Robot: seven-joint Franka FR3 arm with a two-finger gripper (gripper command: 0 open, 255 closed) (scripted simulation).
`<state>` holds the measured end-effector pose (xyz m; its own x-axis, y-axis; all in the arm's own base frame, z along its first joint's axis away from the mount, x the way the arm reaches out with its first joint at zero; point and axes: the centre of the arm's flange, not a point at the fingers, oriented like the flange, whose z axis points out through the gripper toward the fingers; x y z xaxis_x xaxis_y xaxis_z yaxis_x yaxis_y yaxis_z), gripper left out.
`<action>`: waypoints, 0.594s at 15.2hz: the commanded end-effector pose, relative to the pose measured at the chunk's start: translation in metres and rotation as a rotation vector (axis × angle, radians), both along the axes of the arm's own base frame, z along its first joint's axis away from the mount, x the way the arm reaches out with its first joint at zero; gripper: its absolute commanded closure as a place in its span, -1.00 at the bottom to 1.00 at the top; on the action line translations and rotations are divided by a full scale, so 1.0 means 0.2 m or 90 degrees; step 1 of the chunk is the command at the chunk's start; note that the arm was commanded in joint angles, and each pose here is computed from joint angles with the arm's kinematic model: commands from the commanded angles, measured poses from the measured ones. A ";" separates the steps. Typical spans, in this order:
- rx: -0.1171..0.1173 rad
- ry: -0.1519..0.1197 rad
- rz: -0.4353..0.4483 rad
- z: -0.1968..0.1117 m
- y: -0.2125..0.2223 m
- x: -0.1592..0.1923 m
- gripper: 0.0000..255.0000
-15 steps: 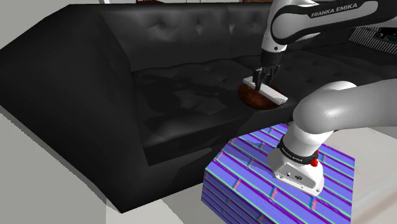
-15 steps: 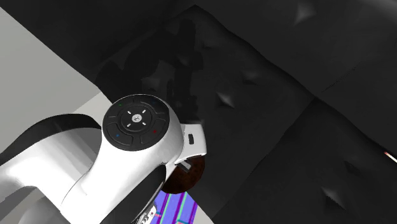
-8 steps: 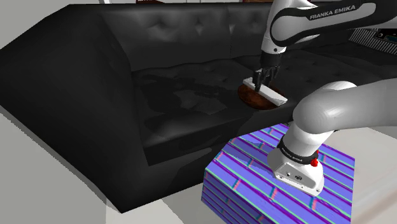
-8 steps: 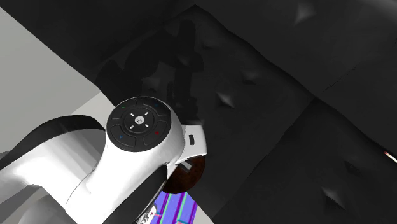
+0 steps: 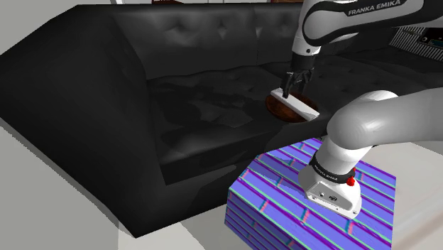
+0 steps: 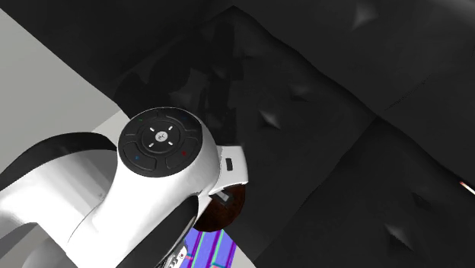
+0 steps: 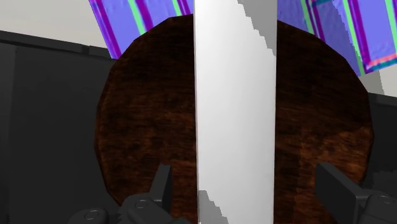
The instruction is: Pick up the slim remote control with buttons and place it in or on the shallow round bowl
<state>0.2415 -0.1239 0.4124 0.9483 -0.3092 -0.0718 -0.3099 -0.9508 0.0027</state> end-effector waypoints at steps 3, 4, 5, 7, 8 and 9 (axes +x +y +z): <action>0.000 0.001 0.000 0.17 -0.01 0.00 -1.00; 0.000 0.001 0.000 0.17 -0.01 0.00 -1.00; 0.000 0.001 0.000 0.17 -0.01 0.00 -1.00; 0.000 0.001 0.000 0.17 -0.01 0.00 -1.00; 0.000 0.001 0.000 0.17 -0.01 0.00 -1.00; 0.000 0.001 0.000 0.17 -0.01 0.00 -1.00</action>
